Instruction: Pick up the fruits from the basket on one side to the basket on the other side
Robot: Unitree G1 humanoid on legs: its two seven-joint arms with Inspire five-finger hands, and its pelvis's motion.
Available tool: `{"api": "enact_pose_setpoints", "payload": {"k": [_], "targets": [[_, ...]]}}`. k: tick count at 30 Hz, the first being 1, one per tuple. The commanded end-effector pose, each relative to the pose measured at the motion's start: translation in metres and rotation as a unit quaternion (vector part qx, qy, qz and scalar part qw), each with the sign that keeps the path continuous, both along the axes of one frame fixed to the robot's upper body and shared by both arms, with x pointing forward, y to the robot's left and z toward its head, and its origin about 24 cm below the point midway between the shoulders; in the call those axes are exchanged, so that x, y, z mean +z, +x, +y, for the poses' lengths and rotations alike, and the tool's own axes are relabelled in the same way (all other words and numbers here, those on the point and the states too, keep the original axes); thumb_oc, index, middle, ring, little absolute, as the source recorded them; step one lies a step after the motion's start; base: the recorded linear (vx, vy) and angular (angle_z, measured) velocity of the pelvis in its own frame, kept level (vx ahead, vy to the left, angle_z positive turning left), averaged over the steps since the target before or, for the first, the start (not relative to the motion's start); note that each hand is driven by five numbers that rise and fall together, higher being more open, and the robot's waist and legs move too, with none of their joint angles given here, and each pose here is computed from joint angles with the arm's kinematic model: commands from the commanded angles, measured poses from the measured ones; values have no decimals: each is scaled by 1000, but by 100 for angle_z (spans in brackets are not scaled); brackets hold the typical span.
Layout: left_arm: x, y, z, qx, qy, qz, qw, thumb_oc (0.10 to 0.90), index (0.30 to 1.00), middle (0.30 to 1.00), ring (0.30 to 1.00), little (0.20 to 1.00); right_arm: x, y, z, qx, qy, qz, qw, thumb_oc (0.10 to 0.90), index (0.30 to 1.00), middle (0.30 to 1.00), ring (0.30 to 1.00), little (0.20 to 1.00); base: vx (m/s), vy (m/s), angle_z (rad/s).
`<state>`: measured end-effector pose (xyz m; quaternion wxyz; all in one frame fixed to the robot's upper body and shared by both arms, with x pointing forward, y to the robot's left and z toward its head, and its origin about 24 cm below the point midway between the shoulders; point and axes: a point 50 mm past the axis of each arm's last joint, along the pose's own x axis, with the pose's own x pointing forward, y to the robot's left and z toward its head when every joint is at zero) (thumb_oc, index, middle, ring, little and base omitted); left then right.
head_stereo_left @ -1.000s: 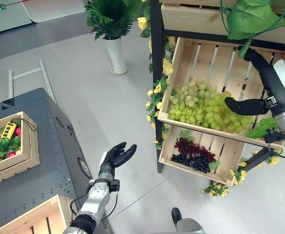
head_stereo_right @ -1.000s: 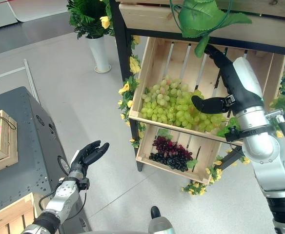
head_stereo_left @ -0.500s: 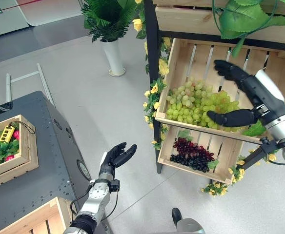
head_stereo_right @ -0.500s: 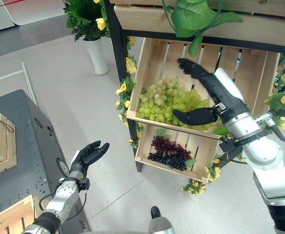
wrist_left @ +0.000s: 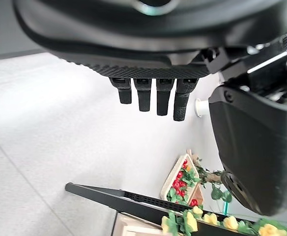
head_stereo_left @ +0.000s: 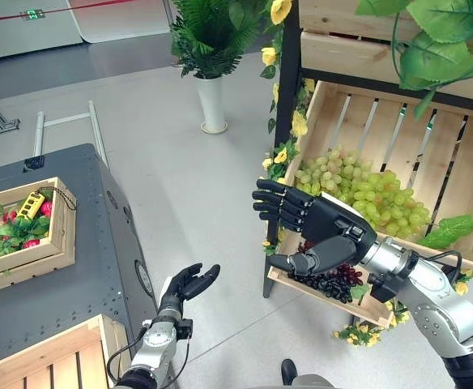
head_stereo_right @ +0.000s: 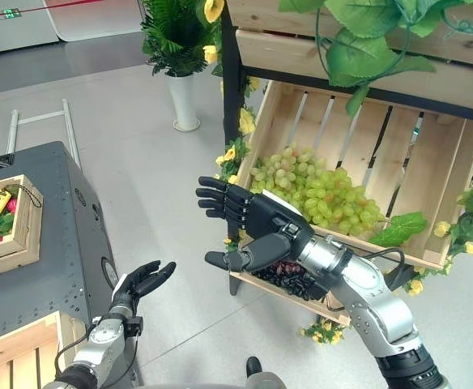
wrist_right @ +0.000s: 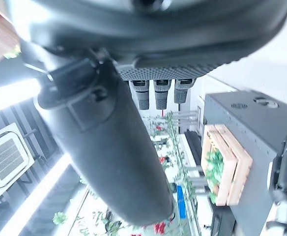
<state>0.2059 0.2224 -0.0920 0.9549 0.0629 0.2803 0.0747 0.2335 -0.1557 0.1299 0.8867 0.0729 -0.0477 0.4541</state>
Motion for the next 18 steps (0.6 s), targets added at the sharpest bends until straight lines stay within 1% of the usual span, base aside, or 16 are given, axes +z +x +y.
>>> {"api": "enact_pose_setpoints", "payload": {"k": [1,5,8,11,13,14,17,18], "targets": [[35,40,13,0,34,-97,995,800,900,900,900,900,28,-2,8,75,74,-59,993,800,900,900,900,900,0,0,0],[32,39,11,1,35,-92,995,800,900,900,900,900,11,-5,23,110,101,6,989,800,900,900,900,900,-2,-11,4],[33,39,9,6,32,-96,995,800,900,900,900,900,3,-5,30,107,114,27,987,800,900,900,900,900,-4,-15,14],[32,35,4,39,20,-117,992,800,900,900,900,900,-18,-7,39,72,162,65,982,800,900,900,900,900,15,-31,7],[31,34,2,45,16,-118,992,800,900,900,900,900,-24,-7,41,59,172,73,981,800,900,900,900,900,-1,-33,2],[29,31,-4,49,10,-117,992,800,900,900,900,900,-34,-6,46,35,184,85,979,800,900,900,900,900,-28,-52,1],[20,23,-18,44,0,-100,994,800,900,900,900,900,-55,-8,58,2,171,106,980,800,900,900,900,900,-44,-52,7],[17,19,-23,42,-1,-93,995,800,900,900,900,900,-65,-8,61,-10,144,107,984,800,900,900,900,900,-43,-53,16]]}}
